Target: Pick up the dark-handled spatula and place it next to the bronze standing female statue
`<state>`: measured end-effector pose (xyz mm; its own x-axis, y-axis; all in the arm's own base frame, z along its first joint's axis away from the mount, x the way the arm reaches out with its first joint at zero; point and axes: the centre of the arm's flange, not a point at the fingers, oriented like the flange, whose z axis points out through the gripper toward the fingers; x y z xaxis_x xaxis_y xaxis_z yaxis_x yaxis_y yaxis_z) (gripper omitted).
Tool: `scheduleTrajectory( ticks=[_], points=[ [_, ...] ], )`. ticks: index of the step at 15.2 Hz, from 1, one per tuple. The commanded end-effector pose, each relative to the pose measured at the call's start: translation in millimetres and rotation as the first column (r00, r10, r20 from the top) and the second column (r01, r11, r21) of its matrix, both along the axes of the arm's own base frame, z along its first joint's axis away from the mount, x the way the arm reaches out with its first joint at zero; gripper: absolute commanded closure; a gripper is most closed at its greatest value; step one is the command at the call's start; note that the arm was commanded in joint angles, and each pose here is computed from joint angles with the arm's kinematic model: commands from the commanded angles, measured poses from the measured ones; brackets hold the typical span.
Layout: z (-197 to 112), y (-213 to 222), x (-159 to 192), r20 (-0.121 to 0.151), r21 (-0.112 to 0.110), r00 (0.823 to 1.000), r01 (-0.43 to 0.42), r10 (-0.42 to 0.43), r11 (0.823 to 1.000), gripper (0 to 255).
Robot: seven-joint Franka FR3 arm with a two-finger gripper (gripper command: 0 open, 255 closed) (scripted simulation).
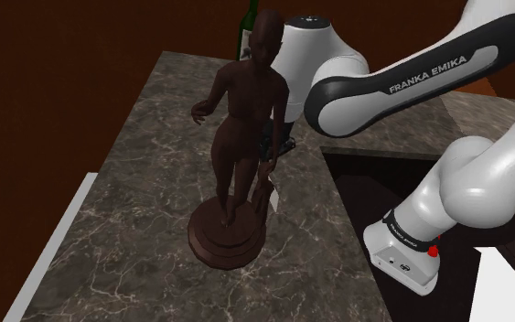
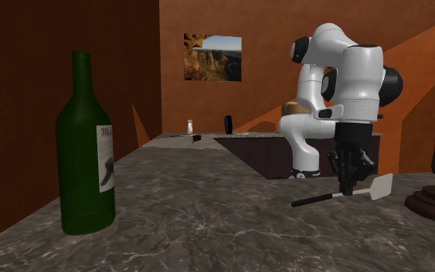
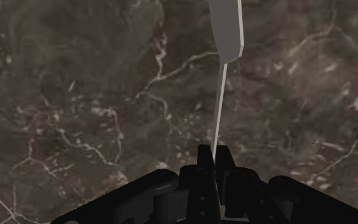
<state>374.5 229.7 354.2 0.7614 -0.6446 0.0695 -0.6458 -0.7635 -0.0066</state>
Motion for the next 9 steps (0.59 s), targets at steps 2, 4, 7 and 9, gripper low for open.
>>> scheduleTrajectory(
  ticks=[2,4,7,9],
  points=[
    [-3.7,-0.9,-0.7,-0.006,-0.003,1.000,0.001,-0.001,1.000,255],
    [-3.7,-0.9,-0.7,-0.006,-0.003,1.000,0.001,-0.001,1.000,255],
    [-3.9,-0.5,-0.2,-0.006,-0.003,1.000,0.001,-0.001,1.000,0],
    [-3.9,-0.8,-0.2,-0.006,-0.003,1.000,0.001,-0.001,1.000,0]
  ],
)
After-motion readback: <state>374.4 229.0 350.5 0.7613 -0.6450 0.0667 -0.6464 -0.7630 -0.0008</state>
